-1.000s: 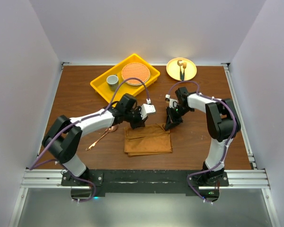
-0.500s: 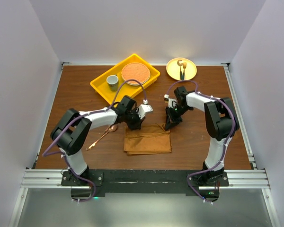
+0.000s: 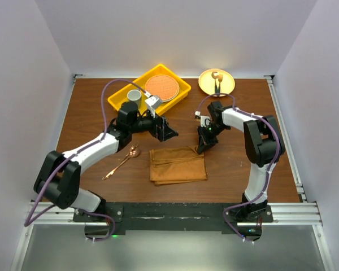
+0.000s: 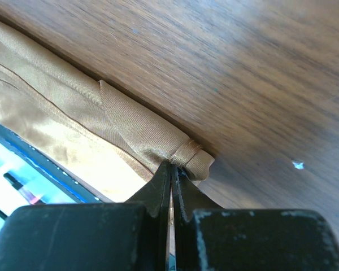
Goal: Fold the napkin into a case and place the utensils inside
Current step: Smooth out the 2/3-rectangle-folded napkin at the center of the board.
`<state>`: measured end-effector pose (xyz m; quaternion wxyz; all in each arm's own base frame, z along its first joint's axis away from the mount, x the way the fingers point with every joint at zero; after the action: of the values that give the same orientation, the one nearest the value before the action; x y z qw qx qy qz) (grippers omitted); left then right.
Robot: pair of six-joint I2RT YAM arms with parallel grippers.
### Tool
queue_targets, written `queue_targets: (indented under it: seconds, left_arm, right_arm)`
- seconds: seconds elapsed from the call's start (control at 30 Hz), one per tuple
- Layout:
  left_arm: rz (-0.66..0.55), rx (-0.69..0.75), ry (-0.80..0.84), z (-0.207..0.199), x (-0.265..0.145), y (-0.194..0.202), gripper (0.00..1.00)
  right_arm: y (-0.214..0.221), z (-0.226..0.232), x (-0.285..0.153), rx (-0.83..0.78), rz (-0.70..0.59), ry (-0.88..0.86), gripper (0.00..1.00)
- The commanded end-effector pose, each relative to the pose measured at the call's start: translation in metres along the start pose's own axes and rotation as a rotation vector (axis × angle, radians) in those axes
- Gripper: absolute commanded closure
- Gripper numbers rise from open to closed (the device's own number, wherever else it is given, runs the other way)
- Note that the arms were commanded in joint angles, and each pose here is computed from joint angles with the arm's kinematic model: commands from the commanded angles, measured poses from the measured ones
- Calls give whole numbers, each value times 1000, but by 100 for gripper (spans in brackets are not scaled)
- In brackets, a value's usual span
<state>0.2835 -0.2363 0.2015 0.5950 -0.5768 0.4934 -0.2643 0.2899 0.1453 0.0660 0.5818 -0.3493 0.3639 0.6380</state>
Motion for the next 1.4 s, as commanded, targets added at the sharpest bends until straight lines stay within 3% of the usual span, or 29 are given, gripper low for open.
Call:
queue_targets:
  seconds: [0.0, 0.17, 0.43, 0.83, 1.03, 1.17, 1.37]
  left_arm:
    - [-174, -327, 59, -12, 14, -11, 0]
    - [-152, -560, 112, -30, 31, 26, 0]
    - [-44, -720, 0, -14, 51, 81, 0]
    - [93, -849, -147, 1, 29, 162, 0]
    - [53, -827, -66, 5, 21, 161, 0]
    - [-27, -748, 68, -4, 22, 126, 0]
    - [-35, -440, 58, -16, 36, 57, 0]
  right_arm:
    - [-23, -26, 1, -108, -97, 161, 100]
    - [-20, -27, -2, -126, -90, 168, 100]
    - [-16, -26, -4, -127, -89, 165, 100]
    - [-12, -28, -3, -131, -78, 166, 100]
    - [-9, -30, -2, -127, -75, 170, 100]
    - [-9, -29, -1, -123, -77, 165, 100]
    - [-8, -27, -3, -126, -82, 157, 100]
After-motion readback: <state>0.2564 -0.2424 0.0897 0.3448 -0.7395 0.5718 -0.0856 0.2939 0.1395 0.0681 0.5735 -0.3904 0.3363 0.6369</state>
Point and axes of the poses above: each gripper's point midway between its finger pads, its own x axis out along the fingers, its own z axis along the line the jaws close on, y = z × x, the point moved 6 cm from there along -x, back along the fingers, and after that the axes turned 14 degrees about x, right-handed, at the moved point
